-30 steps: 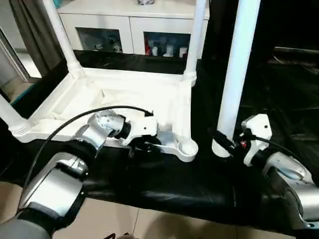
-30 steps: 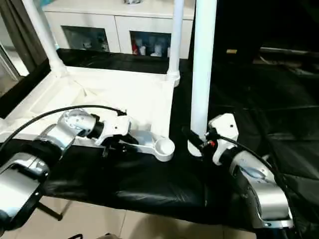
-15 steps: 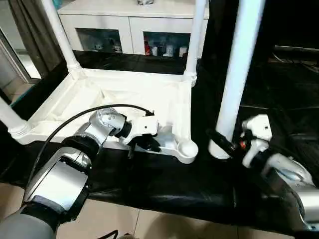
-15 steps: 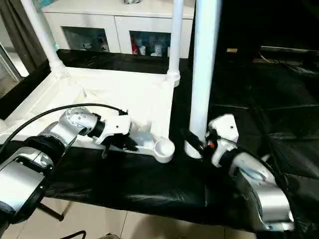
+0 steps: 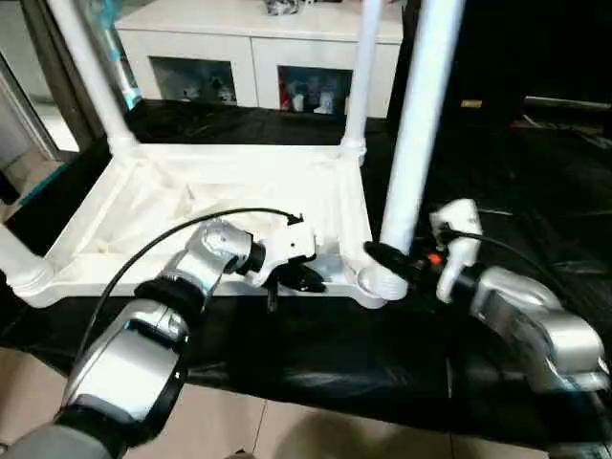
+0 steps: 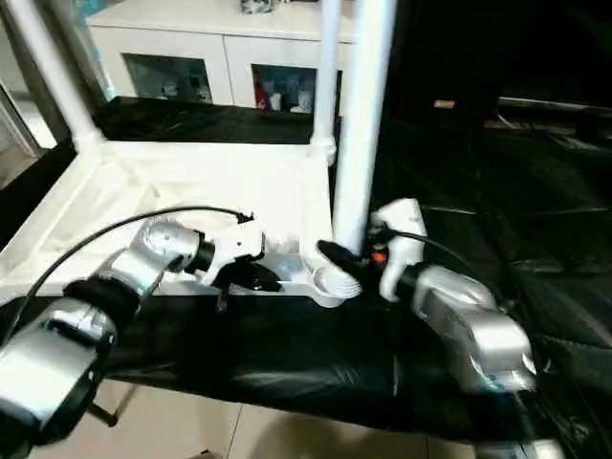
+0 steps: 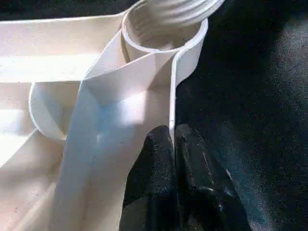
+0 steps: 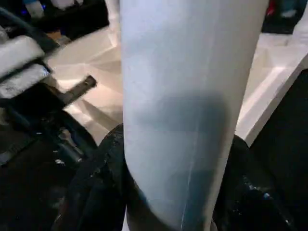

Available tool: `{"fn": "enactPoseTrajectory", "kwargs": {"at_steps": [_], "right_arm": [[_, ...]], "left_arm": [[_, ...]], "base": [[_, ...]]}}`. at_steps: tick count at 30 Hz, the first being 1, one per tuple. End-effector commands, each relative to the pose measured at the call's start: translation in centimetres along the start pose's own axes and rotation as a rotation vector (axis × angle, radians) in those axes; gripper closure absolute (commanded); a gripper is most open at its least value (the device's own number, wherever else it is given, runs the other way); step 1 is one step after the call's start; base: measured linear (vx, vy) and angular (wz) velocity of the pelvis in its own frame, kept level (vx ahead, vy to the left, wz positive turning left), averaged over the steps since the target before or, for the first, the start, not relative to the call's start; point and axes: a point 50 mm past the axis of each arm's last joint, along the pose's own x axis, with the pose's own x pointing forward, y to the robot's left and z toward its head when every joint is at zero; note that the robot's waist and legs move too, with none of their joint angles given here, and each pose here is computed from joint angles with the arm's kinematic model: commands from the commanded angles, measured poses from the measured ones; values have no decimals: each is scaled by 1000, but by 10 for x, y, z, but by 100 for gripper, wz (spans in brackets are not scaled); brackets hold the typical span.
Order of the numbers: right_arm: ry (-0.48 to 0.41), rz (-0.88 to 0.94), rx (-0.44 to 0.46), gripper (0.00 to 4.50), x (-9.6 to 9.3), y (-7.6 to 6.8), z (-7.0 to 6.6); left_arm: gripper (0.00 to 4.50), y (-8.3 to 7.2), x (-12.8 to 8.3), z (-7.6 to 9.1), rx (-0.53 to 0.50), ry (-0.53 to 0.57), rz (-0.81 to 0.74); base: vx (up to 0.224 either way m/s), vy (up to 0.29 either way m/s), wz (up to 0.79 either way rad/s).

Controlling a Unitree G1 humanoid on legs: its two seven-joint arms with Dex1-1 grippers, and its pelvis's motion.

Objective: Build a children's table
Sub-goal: Insert table leg to table base

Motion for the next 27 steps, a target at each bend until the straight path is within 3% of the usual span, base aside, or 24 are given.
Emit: {"fn": "enactPoseTrajectory", "kwargs": {"at_steps": [1, 7, 16, 25, 27], "right_arm": [[-17, 5, -26, 262, 8, -1, 5], [12, 22, -43, 262, 23, -2, -2], [17, 37, -29, 262, 29, -6, -10], [-38, 25, 1, 262, 30, -8, -14], [-39, 25, 3, 262, 29, -8, -15]], "left_arm": [[450, -9, 5, -15, -33, 45, 2], [450, -16, 4, -21, 14, 90, -5], [450, -16, 1, -23, 30, 138, -6], [450, -11, 1, -20, -22, 139, -7], [404, -10, -1, -19, -27, 141, -9]], "base": [[0, 0, 0], [0, 0, 0], [0, 0, 0], [0, 0, 0], [0, 0, 0]]}}
